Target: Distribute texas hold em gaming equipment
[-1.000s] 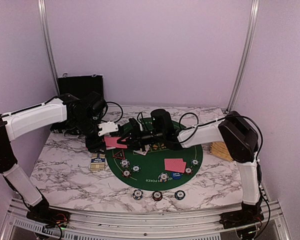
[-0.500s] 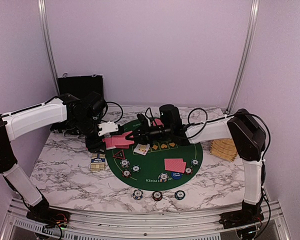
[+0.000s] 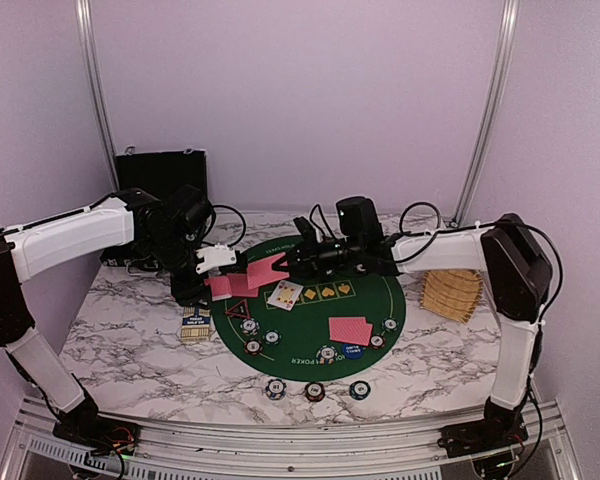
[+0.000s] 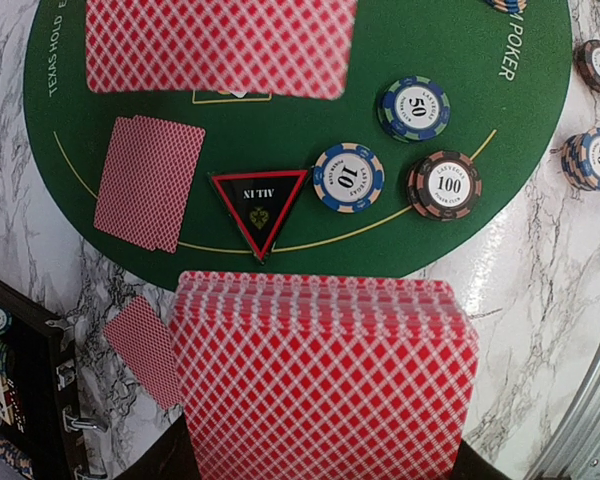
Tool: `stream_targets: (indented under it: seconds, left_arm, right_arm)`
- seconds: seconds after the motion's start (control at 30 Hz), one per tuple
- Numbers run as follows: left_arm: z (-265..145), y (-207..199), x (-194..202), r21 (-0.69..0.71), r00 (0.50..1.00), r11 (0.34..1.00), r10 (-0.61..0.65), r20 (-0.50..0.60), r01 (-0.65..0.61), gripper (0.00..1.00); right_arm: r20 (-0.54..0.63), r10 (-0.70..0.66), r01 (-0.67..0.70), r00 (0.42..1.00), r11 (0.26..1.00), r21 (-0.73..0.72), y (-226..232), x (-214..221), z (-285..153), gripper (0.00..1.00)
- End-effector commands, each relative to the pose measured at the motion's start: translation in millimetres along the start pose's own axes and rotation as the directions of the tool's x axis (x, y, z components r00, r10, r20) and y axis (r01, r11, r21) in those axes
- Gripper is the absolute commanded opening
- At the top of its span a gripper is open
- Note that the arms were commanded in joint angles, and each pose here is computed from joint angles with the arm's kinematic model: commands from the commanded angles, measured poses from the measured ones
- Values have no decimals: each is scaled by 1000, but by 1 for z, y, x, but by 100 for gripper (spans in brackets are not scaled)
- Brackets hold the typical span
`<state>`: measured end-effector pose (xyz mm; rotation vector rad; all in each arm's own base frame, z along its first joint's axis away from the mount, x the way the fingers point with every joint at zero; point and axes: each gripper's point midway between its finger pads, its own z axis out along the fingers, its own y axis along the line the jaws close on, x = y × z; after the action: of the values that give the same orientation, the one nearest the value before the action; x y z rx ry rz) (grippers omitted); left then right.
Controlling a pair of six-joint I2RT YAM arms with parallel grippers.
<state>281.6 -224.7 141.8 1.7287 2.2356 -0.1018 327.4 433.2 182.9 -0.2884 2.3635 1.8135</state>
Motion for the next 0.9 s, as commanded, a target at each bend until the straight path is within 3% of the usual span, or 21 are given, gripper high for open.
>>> stream_targets:
  seconds: [0.0, 0.17, 0.3, 0.33, 0.5, 0.6, 0.7, 0.87]
  left_arm:
    - [-6, 1, 2, -18, 1000, 1000, -2, 10, 2, 0]
    - [-7, 1, 4, -25, 1000, 1000, 0, 7, 0, 0]
    - [-7, 1, 6, -28, 1000, 1000, -1, 1, 1, 0]
    - [-7, 1, 6, -28, 1000, 1000, -3, 1, 3, 0]
    - [-8, 1, 7, -31, 1000, 1000, -3, 3, 3, 0]
    - [-10, 1, 6, -33, 1000, 999, -2, 5, 2, 0]
    - [-10, 1, 6, -33, 1000, 999, -2, 7, 3, 0]
    - [-12, 2, 5, -39, 1000, 999, -1, 10, 1, 0]
  right_arm:
    - [26, -176, 165, 984, 955, 246, -6, -27, -23, 0]
    - [-39, -349, 304, 936, 751, 587, -43, -53, -47, 0]
    - [-141, -483, 404, 864, 497, 768, -54, -70, -63, 0]
    - [-179, -510, 414, 841, 393, 821, -62, -76, -67, 0]
    - [-395, -543, 490, 741, 34, 871, -78, -83, -61, 0]
    - [-501, -528, 512, 686, -139, 847, -87, -85, -59, 0]
    - [-562, -517, 518, 646, -245, 820, -92, -87, -55, 0]
    - [-608, -507, 531, 611, -307, 790, -102, -86, -46, 0]
